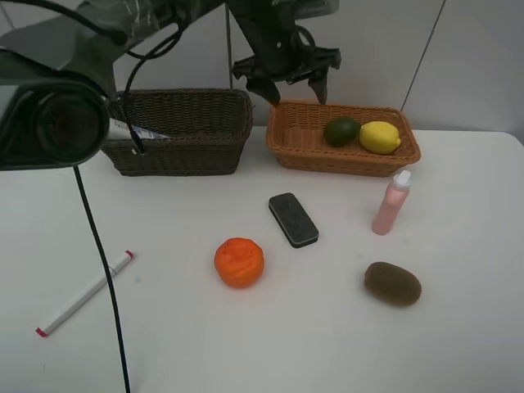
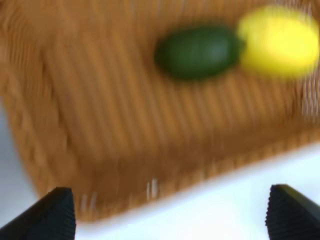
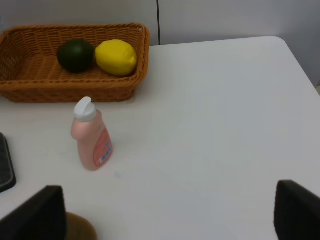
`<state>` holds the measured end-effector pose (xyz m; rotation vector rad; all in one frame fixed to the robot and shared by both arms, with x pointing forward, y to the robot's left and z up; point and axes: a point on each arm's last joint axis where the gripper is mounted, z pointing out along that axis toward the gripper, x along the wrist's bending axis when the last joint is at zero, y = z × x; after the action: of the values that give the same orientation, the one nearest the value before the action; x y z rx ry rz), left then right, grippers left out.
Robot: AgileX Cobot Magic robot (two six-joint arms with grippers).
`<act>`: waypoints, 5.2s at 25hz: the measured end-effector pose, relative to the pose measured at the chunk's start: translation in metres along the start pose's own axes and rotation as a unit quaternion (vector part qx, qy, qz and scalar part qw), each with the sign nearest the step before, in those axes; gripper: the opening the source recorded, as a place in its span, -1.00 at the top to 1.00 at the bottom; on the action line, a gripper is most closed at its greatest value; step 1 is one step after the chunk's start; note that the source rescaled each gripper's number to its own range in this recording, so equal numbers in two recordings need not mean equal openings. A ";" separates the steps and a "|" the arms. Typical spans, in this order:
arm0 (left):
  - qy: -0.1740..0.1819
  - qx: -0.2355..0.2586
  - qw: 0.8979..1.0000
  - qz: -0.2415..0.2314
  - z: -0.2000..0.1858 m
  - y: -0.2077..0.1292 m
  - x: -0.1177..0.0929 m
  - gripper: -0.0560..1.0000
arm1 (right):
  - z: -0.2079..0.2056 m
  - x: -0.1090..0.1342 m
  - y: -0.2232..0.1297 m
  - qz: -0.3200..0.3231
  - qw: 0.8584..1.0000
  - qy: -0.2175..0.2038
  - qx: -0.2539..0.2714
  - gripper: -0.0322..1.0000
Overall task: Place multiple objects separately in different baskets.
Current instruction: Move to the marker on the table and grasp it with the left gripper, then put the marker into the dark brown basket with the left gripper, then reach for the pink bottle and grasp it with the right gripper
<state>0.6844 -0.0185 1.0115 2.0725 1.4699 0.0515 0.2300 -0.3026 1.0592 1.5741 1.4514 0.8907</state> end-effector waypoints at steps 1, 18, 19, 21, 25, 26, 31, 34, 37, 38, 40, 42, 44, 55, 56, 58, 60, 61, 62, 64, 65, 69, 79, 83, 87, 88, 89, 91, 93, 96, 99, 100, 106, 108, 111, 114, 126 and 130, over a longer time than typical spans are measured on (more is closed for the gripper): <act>0.001 0.008 1.000 0.000 -0.009 0.000 -0.002 -1.00 | 0.000 0.000 0.000 0.000 1.000 0.000 0.000 -0.96; 0.042 0.111 0.993 0.020 -0.138 -0.085 0.000 -1.00 | 0.000 0.000 0.000 0.000 1.000 0.000 0.000 -0.96; 0.049 0.128 0.990 0.018 -0.145 -0.101 0.004 -1.00 | 0.000 0.000 0.000 0.000 1.000 0.000 0.000 -0.96; 0.068 0.160 0.985 0.019 -0.156 -0.134 0.016 -1.00 | 0.000 0.000 0.000 0.000 1.000 0.000 0.000 -0.96; 0.122 0.208 0.970 0.035 -0.166 -0.187 0.040 -1.00 | 0.000 0.000 0.000 0.000 1.000 0.000 0.000 -0.96; 0.135 0.216 0.966 0.042 -0.168 -0.195 0.045 -1.00 | 0.000 0.000 0.000 0.000 1.000 0.000 0.000 -0.96; 0.171 0.291 0.939 0.072 -0.150 -0.240 0.068 -1.00 | 0.000 0.000 0.000 0.000 1.000 0.000 0.000 -0.96; 0.173 0.303 0.935 0.066 -0.135 -0.257 0.081 -1.00 | 0.000 0.000 0.000 0.000 1.000 0.000 0.000 -0.96; 0.177 0.291 0.939 0.052 -0.126 -0.265 0.098 -1.00 | 0.000 0.000 0.000 0.000 1.000 0.000 0.000 -0.96; 0.179 0.283 0.941 0.046 -0.124 -0.265 0.105 -1.00 | 0.000 0.000 0.000 0.000 1.000 0.000 0.000 -0.96; 0.179 0.267 0.946 0.037 -0.124 -0.265 0.117 -1.00 | 0.000 0.000 0.000 0.000 1.000 0.000 0.000 -0.96; 0.176 0.251 0.951 0.042 -0.124 -0.262 0.128 -1.00 | 0.000 0.000 0.000 0.000 1.000 0.000 0.000 -0.96; 0.172 0.231 0.956 0.057 -0.124 -0.257 0.136 -1.00 | 0.000 0.000 0.000 0.000 1.000 0.000 0.000 -0.96; 0.147 0.267 0.948 0.086 -0.086 -0.264 0.147 -1.00 | 0.000 0.000 0.000 0.000 1.000 0.000 0.000 -0.96; 0.145 0.276 0.947 0.082 -0.078 -0.267 0.150 -1.00 | 0.000 0.000 0.000 0.000 1.000 0.000 0.000 -0.96; 0.144 0.289 0.943 0.078 -0.066 -0.273 0.154 -1.00 | 0.000 0.000 0.000 0.000 1.000 0.000 0.000 -0.96; 0.143 0.299 0.940 0.077 -0.055 -0.277 0.157 -1.00 | 0.000 0.000 0.000 0.000 1.000 0.000 0.000 -0.96; 0.143 0.299 0.940 0.077 -0.051 -0.278 0.159 -1.00 | 0.000 0.000 0.000 0.000 1.000 0.000 0.000 -0.96; 0.142 0.302 0.940 0.077 -0.047 -0.280 0.160 -1.00 | 0.000 0.000 0.000 0.000 1.000 0.000 0.000 -0.96; 0.141 0.309 0.937 0.076 -0.040 -0.284 0.162 -1.00 | 0.000 0.000 0.000 0.000 1.000 0.000 0.000 -0.96; 0.141 0.311 0.937 0.074 -0.039 -0.285 0.163 -1.00 | 0.000 0.000 0.000 0.000 1.000 0.000 0.000 -0.96; 0.141 0.313 0.936 0.075 -0.038 -0.285 0.163 -0.89 | 0.000 0.000 0.000 0.000 1.000 0.000 0.000 -0.96; 0.141 0.323 0.933 0.072 -0.039 -0.273 0.161 0.83 | 0.000 0.000 0.000 0.000 1.000 0.000 0.000 -0.96; 0.136 0.260 0.953 0.073 -0.062 -0.233 0.148 0.83 | 0.000 0.000 0.000 0.000 1.000 0.000 0.000 -0.96; 0.133 0.130 0.978 0.092 -0.102 -0.171 0.129 0.83 | 0.000 0.000 0.000 0.000 1.000 0.000 0.000 -0.96; 0.133 0.088 0.983 0.094 -0.111 -0.152 0.126 0.83 | 0.000 0.000 0.000 0.000 1.000 0.000 0.000 -0.96; 0.135 0.047 0.985 0.097 -0.119 -0.133 0.124 0.83 | 0.000 0.000 0.000 0.000 1.000 0.000 0.000 -0.96; 0.141 -0.035 0.985 0.098 -0.129 -0.099 0.125 0.83 | 0.000 0.000 0.000 0.000 1.000 0.000 0.000 -0.96; 0.144 -0.105 0.980 0.089 -0.130 -0.070 0.129 0.83 | 0.000 0.000 0.000 0.000 1.000 0.000 0.000 -0.96; 0.151 -0.164 0.973 0.060 -0.119 -0.040 0.145 0.83 | 0.000 0.000 0.000 0.000 1.000 0.000 0.000 -0.96; 0.165 -0.181 0.969 0.027 -0.105 -0.024 0.171 0.83 | 0.000 0.000 0.000 0.000 1.000 0.000 0.000 -0.96; 0.171 -0.180 0.968 0.023 -0.099 -0.021 0.178 0.83 | 0.000 0.000 0.000 0.000 1.000 0.000 0.000 -0.96; 0.185 -0.157 0.970 0.010 -0.067 -0.022 0.206 -0.77 | 0.000 0.000 0.000 0.000 1.000 0.000 0.000 -0.96; 0.185 -0.155 0.970 0.009 -0.065 -0.022 0.207 -0.94 | 0.000 0.000 0.000 0.000 1.000 0.000 0.000 -0.96; 0.182 -0.156 0.971 0.001 -0.070 -0.021 0.205 -0.99 | 0.000 0.000 0.000 0.000 1.000 0.000 0.000 -0.96; 0.167 -0.144 0.974 -0.042 -0.085 -0.021 0.197 -1.00 | 0.000 0.000 0.000 0.000 1.000 0.000 0.000 -0.96; 0.196 0.119 0.970 -0.082 -0.132 -0.061 0.182 -1.00 | 0.000 0.000 0.000 0.000 1.000 0.000 0.000 -0.96; 0.203 0.136 0.967 -0.078 -0.147 -0.079 0.184 -1.00 | 0.000 0.000 0.000 0.000 1.000 0.000 0.000 -0.96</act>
<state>0.6359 0.2239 1.0401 2.2457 1.9784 0.2362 0.2300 -0.3026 1.0592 1.5741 1.4514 0.8907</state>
